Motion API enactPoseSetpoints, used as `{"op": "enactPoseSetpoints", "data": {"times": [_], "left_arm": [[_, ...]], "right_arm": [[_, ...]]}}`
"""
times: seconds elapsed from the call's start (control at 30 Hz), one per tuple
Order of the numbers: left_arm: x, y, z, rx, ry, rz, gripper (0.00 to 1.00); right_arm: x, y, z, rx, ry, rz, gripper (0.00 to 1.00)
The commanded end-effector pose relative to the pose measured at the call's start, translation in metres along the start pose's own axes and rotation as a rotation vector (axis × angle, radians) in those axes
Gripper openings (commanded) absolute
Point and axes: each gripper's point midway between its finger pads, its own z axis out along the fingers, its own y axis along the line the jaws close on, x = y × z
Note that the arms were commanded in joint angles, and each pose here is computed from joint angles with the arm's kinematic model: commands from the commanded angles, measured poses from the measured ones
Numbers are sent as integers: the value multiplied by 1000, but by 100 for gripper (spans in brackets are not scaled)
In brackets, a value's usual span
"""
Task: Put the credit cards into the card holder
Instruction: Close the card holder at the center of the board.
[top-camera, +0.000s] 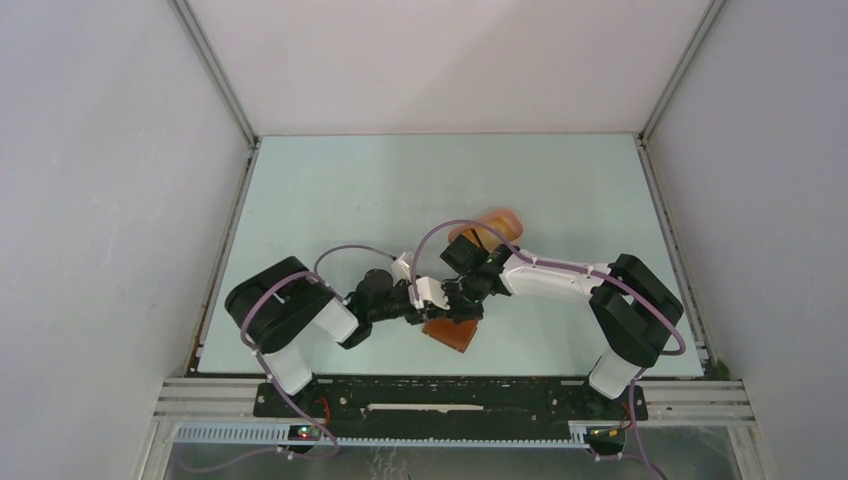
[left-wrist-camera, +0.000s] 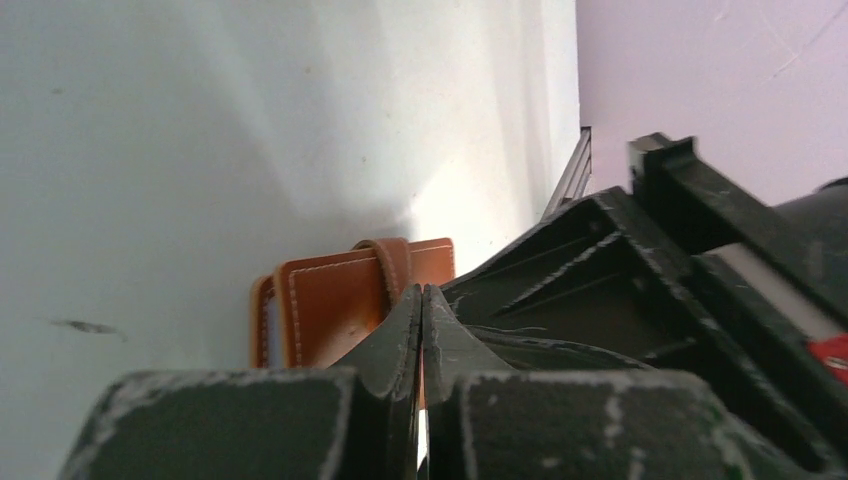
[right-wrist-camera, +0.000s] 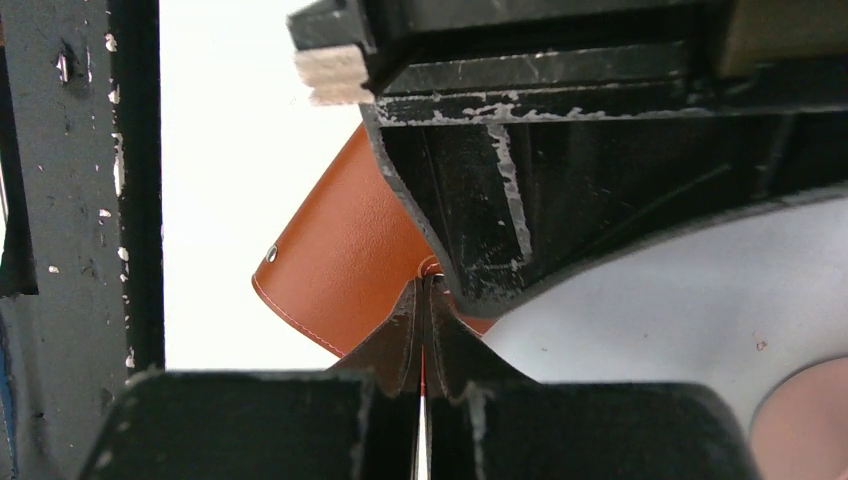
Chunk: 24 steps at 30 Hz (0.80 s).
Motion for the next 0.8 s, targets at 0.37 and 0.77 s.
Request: {"op": "enactPoseSetpoints", "data": {"times": [0.37, 0.77], "left_arm": [[23, 28, 3, -148, 102, 8, 0], [23, 36, -2, -198, 109, 55, 3]], "right_arm": [[4, 0, 11, -2, 27, 9, 0], [-11, 5, -4, -6, -2, 15, 46]]}}
